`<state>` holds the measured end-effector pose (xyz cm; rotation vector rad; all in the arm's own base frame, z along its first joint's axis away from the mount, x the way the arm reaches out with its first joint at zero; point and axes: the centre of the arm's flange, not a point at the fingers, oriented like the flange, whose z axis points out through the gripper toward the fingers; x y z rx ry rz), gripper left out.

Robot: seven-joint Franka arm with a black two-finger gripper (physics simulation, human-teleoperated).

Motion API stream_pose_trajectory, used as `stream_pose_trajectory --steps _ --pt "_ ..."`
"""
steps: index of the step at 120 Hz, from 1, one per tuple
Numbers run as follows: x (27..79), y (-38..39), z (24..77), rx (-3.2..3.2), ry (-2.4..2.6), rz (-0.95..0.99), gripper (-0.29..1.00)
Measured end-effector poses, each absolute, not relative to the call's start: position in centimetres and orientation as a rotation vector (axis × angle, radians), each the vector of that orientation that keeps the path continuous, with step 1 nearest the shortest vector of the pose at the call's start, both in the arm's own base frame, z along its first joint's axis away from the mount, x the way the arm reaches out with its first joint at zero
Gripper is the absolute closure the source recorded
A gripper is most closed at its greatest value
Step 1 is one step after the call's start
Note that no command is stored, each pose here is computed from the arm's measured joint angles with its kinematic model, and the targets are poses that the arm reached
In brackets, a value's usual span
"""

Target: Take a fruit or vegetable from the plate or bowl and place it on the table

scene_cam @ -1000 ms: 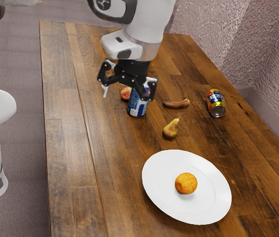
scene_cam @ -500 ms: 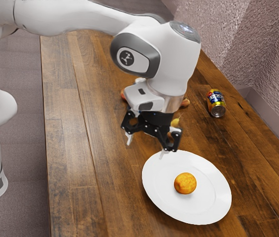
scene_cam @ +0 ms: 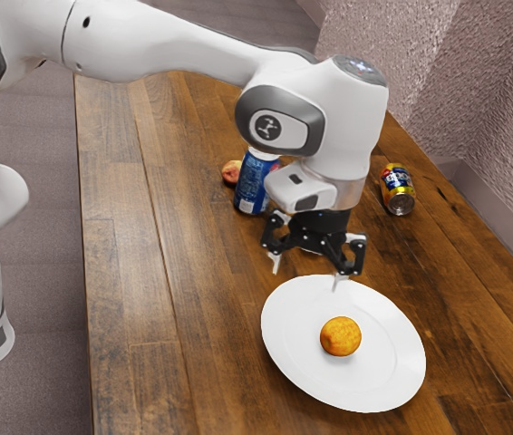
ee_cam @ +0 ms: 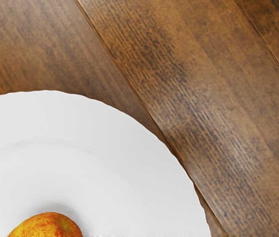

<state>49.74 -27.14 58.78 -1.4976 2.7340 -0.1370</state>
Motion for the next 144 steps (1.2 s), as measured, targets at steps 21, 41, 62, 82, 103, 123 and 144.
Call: stream_pose_trajectory --steps 21,41,62,82,103,123,144 --pt "51.0 -28.3 57.5 -1.493 2.728 -0.136 0.0" --pt "51.2 -30.6 55.6 -1.455 2.745 -0.125 0.0" --pt "53.5 -27.4 55.1 -1.54 2.684 -0.13 0.0" --pt "54.0 -26.9 55.1 -1.552 2.669 -0.142 0.0" --pt "54.3 -27.3 54.4 -1.545 2.666 -0.146 0.0" --pt "55.3 -26.5 53.7 -1.571 2.648 -0.14 0.0" --pt "56.2 -25.5 52.5 -1.602 2.632 -0.124 0.0"
